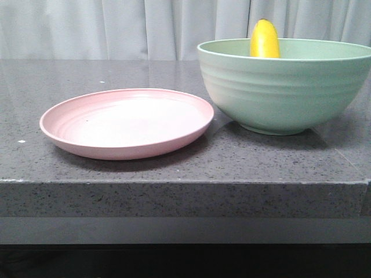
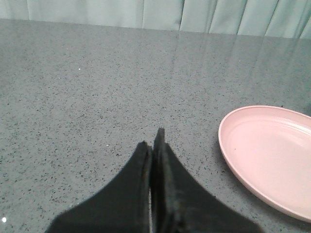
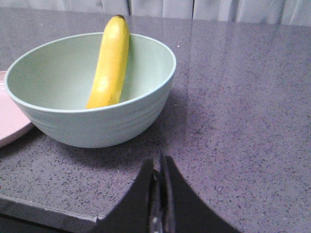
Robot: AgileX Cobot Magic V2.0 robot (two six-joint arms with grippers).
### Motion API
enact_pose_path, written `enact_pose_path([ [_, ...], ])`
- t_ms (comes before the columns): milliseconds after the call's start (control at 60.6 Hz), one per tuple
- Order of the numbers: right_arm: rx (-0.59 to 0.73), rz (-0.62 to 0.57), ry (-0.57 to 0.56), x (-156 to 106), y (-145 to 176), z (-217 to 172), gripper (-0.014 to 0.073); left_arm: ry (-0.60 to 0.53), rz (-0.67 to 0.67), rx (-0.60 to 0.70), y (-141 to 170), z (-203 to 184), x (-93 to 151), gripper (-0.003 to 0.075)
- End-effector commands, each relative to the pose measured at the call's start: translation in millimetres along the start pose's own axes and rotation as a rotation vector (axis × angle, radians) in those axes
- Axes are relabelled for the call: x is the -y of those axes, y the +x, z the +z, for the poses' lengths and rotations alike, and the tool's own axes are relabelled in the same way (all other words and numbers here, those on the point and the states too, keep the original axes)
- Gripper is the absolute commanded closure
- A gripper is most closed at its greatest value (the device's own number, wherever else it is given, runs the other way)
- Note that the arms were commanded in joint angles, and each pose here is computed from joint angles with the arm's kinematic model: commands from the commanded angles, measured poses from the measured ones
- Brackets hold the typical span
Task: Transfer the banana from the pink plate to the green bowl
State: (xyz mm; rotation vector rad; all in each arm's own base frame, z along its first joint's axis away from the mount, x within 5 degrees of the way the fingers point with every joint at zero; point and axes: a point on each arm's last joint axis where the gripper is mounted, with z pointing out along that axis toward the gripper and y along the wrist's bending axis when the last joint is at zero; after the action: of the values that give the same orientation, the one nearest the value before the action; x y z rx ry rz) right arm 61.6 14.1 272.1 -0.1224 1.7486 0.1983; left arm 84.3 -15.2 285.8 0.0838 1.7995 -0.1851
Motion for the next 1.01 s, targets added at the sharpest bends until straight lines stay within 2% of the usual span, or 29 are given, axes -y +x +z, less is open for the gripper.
enact_pose_path([
  [0,0.160,0.005,-0.003,0,-13,-10,0.0657,-0.004,-0.005,0.134,-12,-9,0,0.0741],
  [775,0.162,0.004,-0.006,-1,-11,-14,0.0657,-0.003,-0.005,0.139,-10,-10,0,0.0741],
  [858,0.162,0.004,-0.006,-1,-11,-14,0.0657,-0.019,0.042,0.131,-1,-10,-2,0.0741],
  [990,0.162,0.004,-0.006,-1,-11,-14,0.0657,-0.043,0.039,0.135,22,-15,-5,0.0741],
])
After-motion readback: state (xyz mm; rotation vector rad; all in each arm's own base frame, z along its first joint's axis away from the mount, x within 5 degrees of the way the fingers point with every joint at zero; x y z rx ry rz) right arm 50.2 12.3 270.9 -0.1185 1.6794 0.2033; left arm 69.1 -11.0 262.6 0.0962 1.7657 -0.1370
